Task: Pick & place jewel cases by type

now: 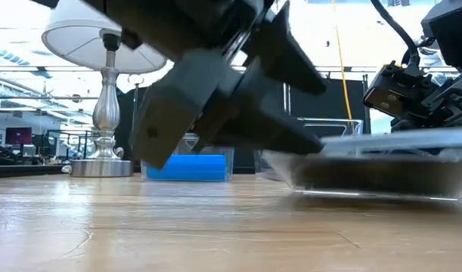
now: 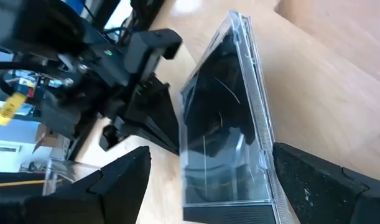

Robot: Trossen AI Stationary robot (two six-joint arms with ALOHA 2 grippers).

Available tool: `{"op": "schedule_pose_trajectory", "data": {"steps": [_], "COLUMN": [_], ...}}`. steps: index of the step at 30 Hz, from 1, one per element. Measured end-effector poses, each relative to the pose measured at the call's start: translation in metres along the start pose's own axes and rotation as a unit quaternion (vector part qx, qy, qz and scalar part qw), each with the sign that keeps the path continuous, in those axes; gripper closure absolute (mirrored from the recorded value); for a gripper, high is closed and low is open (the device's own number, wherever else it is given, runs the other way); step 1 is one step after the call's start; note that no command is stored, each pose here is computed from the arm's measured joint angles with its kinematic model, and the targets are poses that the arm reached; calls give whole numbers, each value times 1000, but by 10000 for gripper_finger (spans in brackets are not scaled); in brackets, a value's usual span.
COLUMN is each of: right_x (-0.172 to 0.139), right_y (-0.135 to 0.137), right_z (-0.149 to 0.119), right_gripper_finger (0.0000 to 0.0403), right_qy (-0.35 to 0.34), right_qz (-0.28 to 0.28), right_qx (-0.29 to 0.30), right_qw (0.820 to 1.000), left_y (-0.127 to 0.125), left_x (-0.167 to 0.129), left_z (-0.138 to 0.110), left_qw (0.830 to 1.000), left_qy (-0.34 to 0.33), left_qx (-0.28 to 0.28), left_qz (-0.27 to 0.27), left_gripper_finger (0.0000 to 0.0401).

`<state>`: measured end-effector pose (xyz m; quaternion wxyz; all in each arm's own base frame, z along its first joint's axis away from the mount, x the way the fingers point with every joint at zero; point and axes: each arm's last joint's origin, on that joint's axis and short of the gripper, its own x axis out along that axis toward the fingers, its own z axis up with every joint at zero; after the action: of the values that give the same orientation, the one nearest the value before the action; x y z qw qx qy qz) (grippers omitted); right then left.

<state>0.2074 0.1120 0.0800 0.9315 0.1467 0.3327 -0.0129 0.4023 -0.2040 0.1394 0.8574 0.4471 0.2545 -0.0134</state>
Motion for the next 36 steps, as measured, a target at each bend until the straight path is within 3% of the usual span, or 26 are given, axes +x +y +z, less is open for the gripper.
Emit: {"op": "schedule_pose_trajectory", "data": {"steps": [20,25,31,36], "right_x": [0,0,0,0], "right_y": [2,2,2,6], "right_z": [3,3,3,4], "right_gripper_finger": [403,403,403,403], "right_qy": [-15,-16,-17,-7], "right_qz": [12,12,17,45], "right_qx": [5,14,18,19], "right_qw": [1000,1000,1000,999], "left_y": [15,25,39,48], "left_x": [7,7,9,16], "left_z": [2,8,8,0], "left_qw": [1000,999,992,990], "left_qy": [-2,-19,12,31], "left_qx": [16,10,14,0], "left_qz": [6,46,123,138], "left_gripper_finger": [66,66,66,66]}}
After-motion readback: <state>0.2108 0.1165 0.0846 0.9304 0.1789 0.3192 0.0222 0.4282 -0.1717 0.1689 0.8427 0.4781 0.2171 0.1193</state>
